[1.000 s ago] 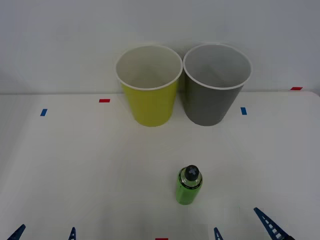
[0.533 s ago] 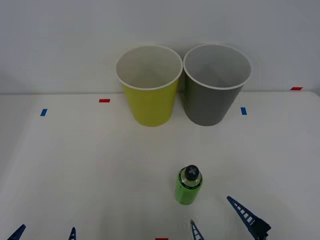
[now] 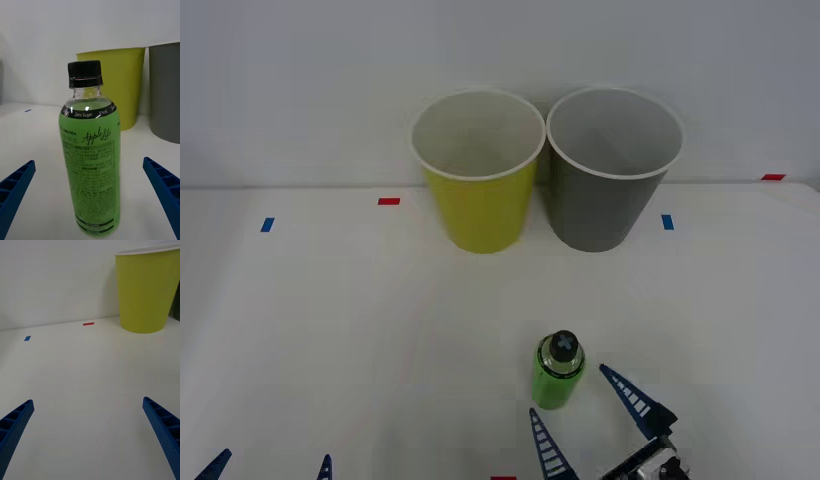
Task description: Put cans in the gray bin and PET bottles in the light green bin.
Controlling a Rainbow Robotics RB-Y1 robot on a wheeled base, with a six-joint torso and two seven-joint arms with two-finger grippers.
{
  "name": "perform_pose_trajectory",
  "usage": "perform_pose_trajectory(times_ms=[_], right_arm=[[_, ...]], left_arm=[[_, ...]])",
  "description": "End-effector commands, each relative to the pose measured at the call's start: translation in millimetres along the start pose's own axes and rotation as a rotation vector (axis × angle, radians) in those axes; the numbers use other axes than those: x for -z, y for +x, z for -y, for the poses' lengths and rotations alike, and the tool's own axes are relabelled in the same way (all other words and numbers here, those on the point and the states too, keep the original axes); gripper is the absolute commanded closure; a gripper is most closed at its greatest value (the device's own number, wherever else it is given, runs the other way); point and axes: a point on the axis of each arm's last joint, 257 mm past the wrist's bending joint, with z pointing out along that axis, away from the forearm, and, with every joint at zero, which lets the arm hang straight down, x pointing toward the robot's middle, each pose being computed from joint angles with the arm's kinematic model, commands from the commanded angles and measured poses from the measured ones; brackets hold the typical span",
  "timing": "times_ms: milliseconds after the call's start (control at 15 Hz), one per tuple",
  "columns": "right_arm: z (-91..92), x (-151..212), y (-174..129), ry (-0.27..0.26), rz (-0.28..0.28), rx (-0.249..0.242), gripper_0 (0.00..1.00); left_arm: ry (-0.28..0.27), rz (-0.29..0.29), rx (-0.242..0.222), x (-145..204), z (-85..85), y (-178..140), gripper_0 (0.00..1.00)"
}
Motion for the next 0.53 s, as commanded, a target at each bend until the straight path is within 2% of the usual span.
perform_pose_trajectory(times_ms=[67, 533], right_arm=[[2.6, -18.3, -0.3, 0.007, -0.001, 0.000, 0.00], [9.4, -50.6, -4.1, 0.009, -0.001, 0.009, 0.00]], left_arm=[[0.000, 0.000, 0.000, 0.0, 0.0, 0.0, 0.00], [0.000, 0.000, 0.000, 0.0, 0.0, 0.0, 0.00]])
